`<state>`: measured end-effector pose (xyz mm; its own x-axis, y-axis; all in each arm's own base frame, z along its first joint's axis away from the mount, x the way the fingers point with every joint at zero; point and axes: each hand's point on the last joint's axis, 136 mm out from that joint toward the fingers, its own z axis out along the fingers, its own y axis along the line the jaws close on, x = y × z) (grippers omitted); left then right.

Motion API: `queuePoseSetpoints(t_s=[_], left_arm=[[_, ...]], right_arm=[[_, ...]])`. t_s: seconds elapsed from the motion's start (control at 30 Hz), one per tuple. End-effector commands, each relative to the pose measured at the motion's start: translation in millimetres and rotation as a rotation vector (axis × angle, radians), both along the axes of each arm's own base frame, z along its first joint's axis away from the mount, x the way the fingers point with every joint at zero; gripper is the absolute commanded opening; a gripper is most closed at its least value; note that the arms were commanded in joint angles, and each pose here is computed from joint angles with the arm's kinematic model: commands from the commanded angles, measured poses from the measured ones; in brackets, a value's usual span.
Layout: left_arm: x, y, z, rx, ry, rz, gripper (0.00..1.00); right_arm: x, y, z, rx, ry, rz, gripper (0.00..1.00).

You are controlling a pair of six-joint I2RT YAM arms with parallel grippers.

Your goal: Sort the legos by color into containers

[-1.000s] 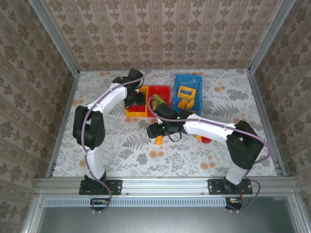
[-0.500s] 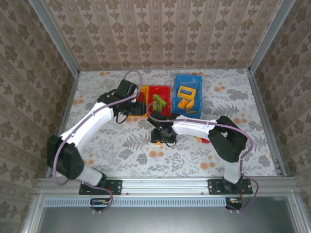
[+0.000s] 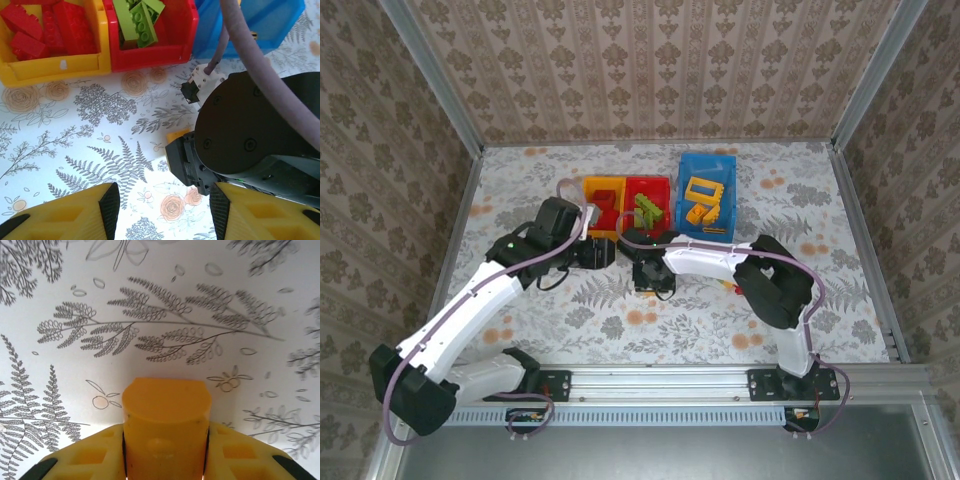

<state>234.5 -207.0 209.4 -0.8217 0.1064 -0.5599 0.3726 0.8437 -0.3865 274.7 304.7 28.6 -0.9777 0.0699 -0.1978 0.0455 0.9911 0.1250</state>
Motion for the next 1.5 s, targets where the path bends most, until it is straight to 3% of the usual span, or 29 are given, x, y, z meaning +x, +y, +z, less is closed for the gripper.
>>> queuePoseSetpoints(t_s=[0.0, 0.17, 0.37, 0.7, 1.07, 1.3, 1.47], left_arm=[[-3, -18, 15, -0.066, -0.023, -0.045, 0.54], [7, -56, 24, -0.081, -0.058, -0.110, 0.53], [19, -105, 25, -0.062, -0.086, -0.175, 0.53], [21, -144, 12, -0.023, -0.086, -0.268, 0.53], [7, -153, -8, 0.015, -0.054, -0.334, 0.53], [0, -158, -15, 0.014, -0.029, -0.375, 0.54], [-6, -172, -33, 0.024, 0.021, -0.431, 0.56]], right_arm=[[15, -27, 48, -0.022, -0.128, -0.019, 0.22], [39, -80, 83, -0.045, -0.200, -0.058, 0.22], [92, -131, 95, -0.081, -0.229, -0.122, 0.23], [151, -164, 66, -0.156, -0.161, -0.229, 0.31], [151, -164, 71, -0.147, -0.157, -0.233, 0.61], [147, -162, 127, -0.108, -0.292, -0.216, 0.62], [122, -178, 163, -0.101, -0.391, -0.213, 0.61]])
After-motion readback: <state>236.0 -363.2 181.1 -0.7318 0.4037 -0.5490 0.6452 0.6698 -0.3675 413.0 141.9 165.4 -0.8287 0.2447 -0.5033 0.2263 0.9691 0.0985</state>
